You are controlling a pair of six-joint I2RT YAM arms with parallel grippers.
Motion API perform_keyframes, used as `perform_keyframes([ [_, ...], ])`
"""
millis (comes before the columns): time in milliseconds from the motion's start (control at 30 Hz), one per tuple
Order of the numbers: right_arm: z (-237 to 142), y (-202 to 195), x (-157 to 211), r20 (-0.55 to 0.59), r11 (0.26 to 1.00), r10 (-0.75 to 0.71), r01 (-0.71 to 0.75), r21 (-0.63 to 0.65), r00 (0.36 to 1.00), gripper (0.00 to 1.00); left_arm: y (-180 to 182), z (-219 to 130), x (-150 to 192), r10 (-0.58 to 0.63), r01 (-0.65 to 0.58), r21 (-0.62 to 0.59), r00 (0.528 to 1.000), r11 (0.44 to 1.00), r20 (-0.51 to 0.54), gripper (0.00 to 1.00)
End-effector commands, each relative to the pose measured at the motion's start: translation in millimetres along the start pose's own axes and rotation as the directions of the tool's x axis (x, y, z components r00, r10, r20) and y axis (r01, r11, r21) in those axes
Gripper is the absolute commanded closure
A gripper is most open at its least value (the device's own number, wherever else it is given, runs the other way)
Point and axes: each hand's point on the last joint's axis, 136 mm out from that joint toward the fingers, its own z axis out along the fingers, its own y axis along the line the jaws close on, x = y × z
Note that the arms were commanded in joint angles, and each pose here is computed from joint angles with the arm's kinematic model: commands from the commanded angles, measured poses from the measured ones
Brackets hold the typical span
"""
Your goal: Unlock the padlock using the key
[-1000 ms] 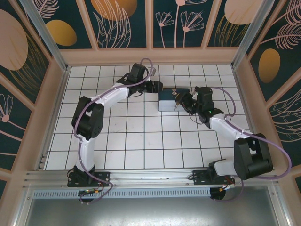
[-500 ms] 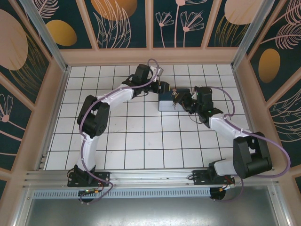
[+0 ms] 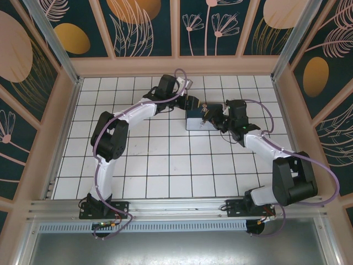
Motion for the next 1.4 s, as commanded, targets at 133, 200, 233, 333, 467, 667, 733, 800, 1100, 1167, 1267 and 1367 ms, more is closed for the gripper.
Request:
perform_keyframes([
  [133,5.2,28.9,-7.1,0.033,0.997,-0.044,0.046,-0.068,0.998,0.75,-8.6,5.5,26.8,0.019,-0.016,0.042,0.996,0.999,-0.084,0.45],
  [200,5.5,32.4,-8.4,0.041,0.996,-0.041,0.044,-0.075,0.998,0.77,-7.0,5.6,31.4,0.019,-0.015,0.036,0.995,0.999,-0.096,0.47],
  [233,6.2,33.1,-8.8,0.042,0.996,-0.042,0.045,-0.075,0.998,0.78,-6.6,5.3,32.4,0.019,-0.016,0.035,0.995,0.999,-0.099,0.47],
  [333,11.0,29.4,-7.8,0.031,0.998,-0.029,0.031,-0.053,0.999,0.85,-8.2,5.1,37.2,0.022,-0.017,0.042,0.994,0.999,-0.109,0.49],
  [467,9.4,23.6,-10.7,0.057,0.999,0.018,-0.016,-0.032,0.998,0.95,-8.9,3.2,43.9,0.029,-0.025,0.036,0.992,0.999,-0.123,0.53],
  [667,-7.8,23.8,-22.8,0.159,0.997,0.073,-0.068,-0.04,0.985,1.0,-32.0,-4.3,63.0,0.061,-0.045,0.102,0.985,0.994,-0.161,0.57],
  [733,-11.6,22.5,-25.8,0.182,0.997,0.08,-0.076,-0.033,0.98,1.0,-43.0,-8.5,67.3,0.07,-0.049,0.129,0.984,0.99,-0.166,0.57],
  [800,-13.5,21.2,-27.5,0.197,0.996,0.086,-0.083,-0.026,0.977,1.0,-54.9,-11.5,72.3,0.084,-0.059,0.146,0.981,0.987,-0.175,0.57],
  [1100,-29.5,23.6,-37.5,0.264,0.997,0.071,-0.079,0.019,0.962,1.0,-66.1,-19.2,90.2,0.042,-0.014,0.134,0.977,0.991,-0.209,0.59],
  [1167,-27.2,29.2,-35.3,0.262,0.998,0.037,-0.049,0.038,0.964,1.0,-73.8,-16.4,94.3,0.041,-0.01,0.143,0.976,0.99,-0.214,0.59],
  [1267,-23.0,44.6,-24.7,0.263,0.996,-0.044,0.02,0.092,0.964,1.0,-83.8,-9.5,99.9,0.01,0.021,0.129,0.973,0.991,-0.23,0.61],
  [1367,-20.9,48.1,-12.2,0.25,0.989,-0.078,0.042,0.143,0.965,1.0,-76.6,-6.4,97.8,-0.088,0.106,0.068,0.971,0.992,-0.224,0.62],
])
